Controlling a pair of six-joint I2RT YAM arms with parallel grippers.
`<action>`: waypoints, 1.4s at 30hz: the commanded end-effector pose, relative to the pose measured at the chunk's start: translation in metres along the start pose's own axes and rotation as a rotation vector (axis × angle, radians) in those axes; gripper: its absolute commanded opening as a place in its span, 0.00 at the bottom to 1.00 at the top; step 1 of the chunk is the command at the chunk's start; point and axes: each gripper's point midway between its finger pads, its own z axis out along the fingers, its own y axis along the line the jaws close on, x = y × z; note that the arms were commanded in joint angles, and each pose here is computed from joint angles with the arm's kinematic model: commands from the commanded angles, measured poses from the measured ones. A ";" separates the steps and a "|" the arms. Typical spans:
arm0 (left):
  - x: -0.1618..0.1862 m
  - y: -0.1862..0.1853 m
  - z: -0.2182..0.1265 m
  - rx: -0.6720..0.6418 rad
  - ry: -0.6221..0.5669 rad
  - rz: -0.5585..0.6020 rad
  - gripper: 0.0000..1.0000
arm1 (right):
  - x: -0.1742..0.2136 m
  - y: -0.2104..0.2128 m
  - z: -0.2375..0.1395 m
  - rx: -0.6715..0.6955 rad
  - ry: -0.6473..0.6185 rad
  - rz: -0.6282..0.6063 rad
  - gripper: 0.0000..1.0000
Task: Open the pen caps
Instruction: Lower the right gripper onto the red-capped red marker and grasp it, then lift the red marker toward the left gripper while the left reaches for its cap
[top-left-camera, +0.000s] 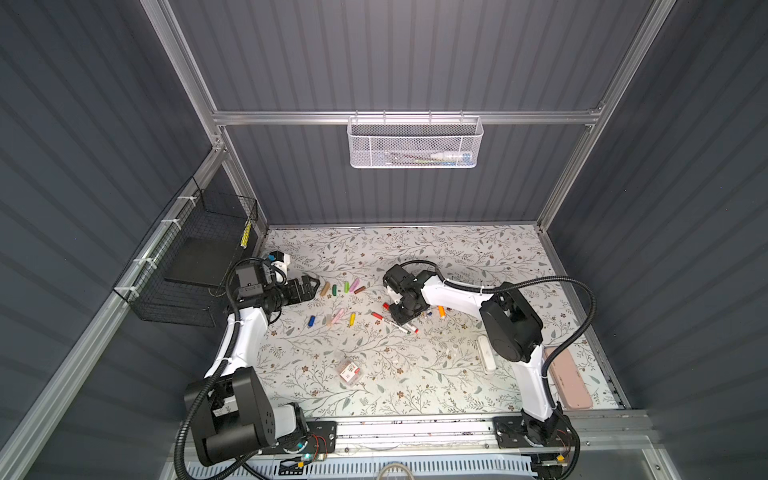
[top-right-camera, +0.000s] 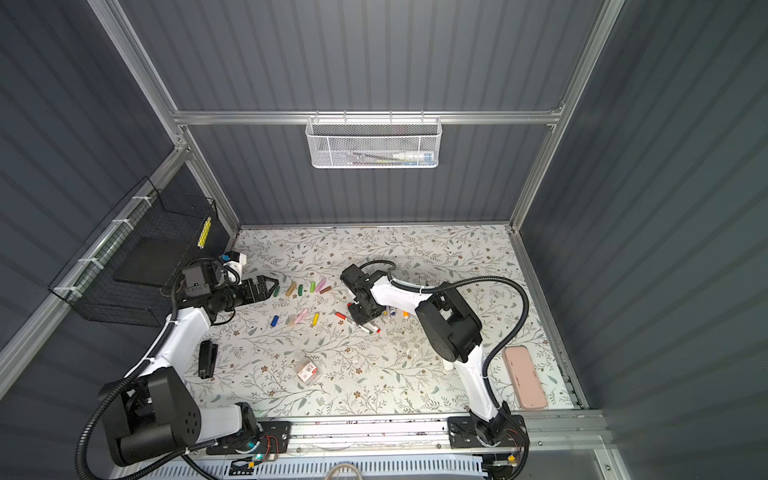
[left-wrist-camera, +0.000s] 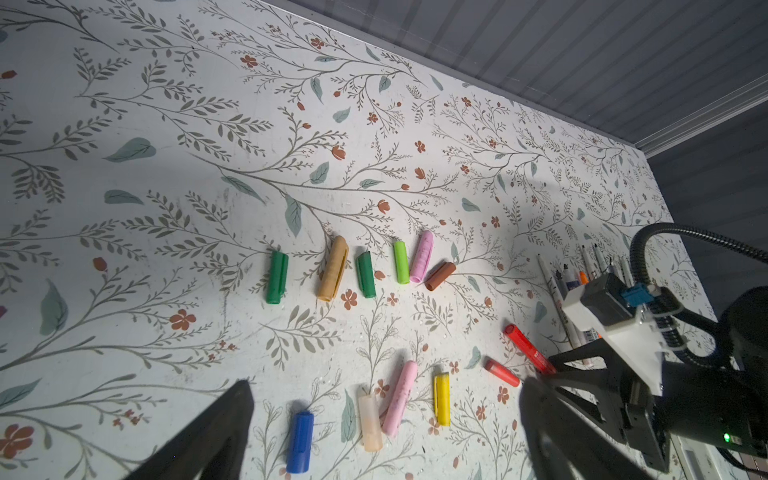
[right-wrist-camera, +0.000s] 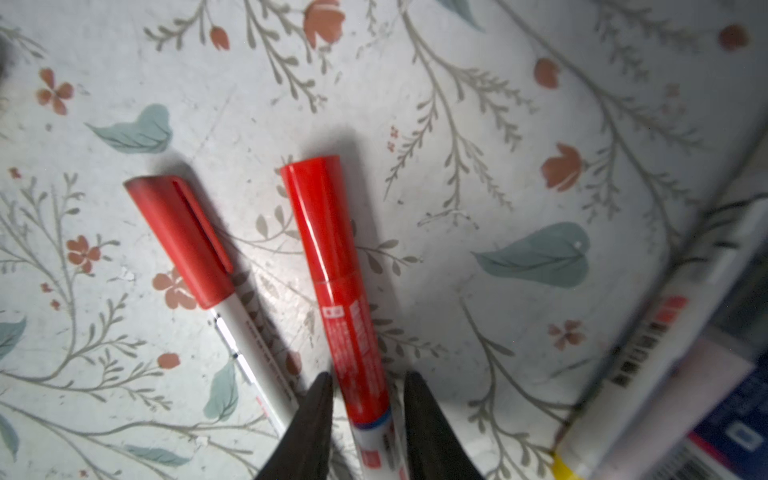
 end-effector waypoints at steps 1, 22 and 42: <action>-0.004 0.004 -0.004 -0.004 -0.026 -0.026 1.00 | 0.014 -0.004 0.014 0.014 0.042 -0.002 0.29; -0.022 -0.007 -0.017 0.046 -0.055 0.001 1.00 | -0.018 -0.015 -0.029 0.055 -0.079 -0.049 0.03; -0.146 -0.139 -0.023 0.474 -0.245 0.041 0.93 | -0.062 0.013 -0.164 -0.211 -0.538 0.114 0.00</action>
